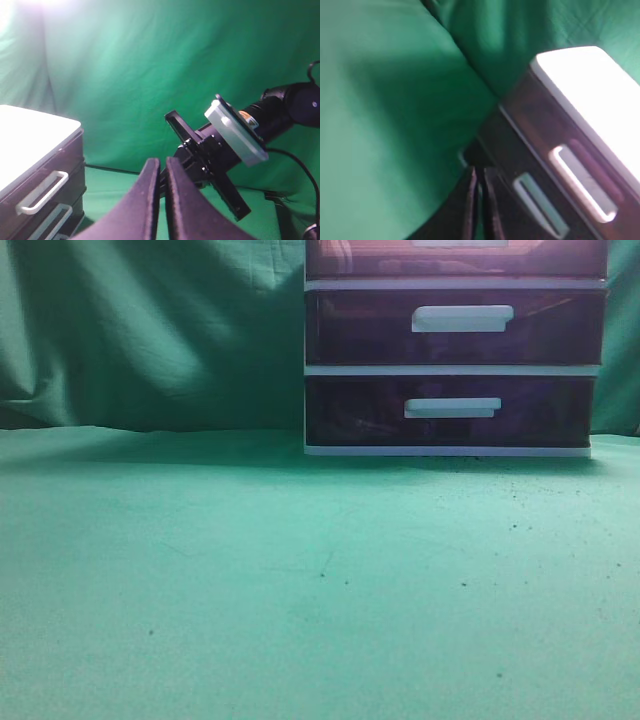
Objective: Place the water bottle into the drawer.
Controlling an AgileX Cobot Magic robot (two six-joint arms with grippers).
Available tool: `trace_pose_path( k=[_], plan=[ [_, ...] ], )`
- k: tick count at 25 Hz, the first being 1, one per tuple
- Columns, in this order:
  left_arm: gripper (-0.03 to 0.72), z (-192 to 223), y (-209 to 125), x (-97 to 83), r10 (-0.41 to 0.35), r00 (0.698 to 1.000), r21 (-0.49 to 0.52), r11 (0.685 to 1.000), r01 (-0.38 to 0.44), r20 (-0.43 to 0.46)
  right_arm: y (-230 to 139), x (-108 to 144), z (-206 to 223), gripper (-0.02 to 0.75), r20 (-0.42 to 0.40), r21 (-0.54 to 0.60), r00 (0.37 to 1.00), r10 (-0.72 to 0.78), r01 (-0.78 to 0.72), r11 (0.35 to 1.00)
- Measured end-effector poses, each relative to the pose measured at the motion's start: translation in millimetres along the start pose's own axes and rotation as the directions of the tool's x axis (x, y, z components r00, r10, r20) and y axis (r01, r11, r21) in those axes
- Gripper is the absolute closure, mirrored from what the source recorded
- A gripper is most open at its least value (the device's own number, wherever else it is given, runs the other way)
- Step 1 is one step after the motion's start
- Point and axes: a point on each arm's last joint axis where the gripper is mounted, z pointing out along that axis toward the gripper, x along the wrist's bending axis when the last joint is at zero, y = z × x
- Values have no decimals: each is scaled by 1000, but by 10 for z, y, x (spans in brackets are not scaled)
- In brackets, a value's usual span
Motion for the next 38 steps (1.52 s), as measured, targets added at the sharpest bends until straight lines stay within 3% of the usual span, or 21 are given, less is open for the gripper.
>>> trace_pose_path(
  k=[4, 7, 16, 21, 25, 30, 33, 38],
  plan=[
    [688, -180, 48, -430, 29, 1000, -8, 1000, -29, 6, 93, 146, -337, 738, -73, -27, 994, 84, -86, 996],
    [688, -285, -73, -698, 7, 1000, 3, 1000, -7, 10, 131, 222, -543, 738, -93, -31, 982, 164, -168, 985],
    [688, -547, -834, -1411, -118, 993, 52, 992, 118, 6, 146, 492, -1069, 738, -182, 5, 956, 229, -232, 973],
    [688, -690, -1288, -1623, -158, 973, -29, 987, 155, -166, 24, 643, -1204, 738, -173, -11, 950, 258, -264, 964],
    [688, -809, -1656, -1626, -200, 910, -125, 978, 165, -365, -243, 848, -1226, 738, -143, -47, 943, 300, -310, 950],
    [688, -975, -2122, -1538, -263, 763, -228, 961, 154, -591, -588, 1135, -1239, 738, -134, -114, 926, 353, -368, 923],
    [688, -1042, -2324, -1496, -294, 691, -262, 953, 154, -661, -782, 1292, -1258, 738, -121, -154, 921, 371, -386, 909],
    [688, -1089, -2588, -1402, -331, 598, -274, 943, 187, -730, -1078, 1508, -1253, 738, -105, -181, 913, 395, -408, 895]
  ],
)
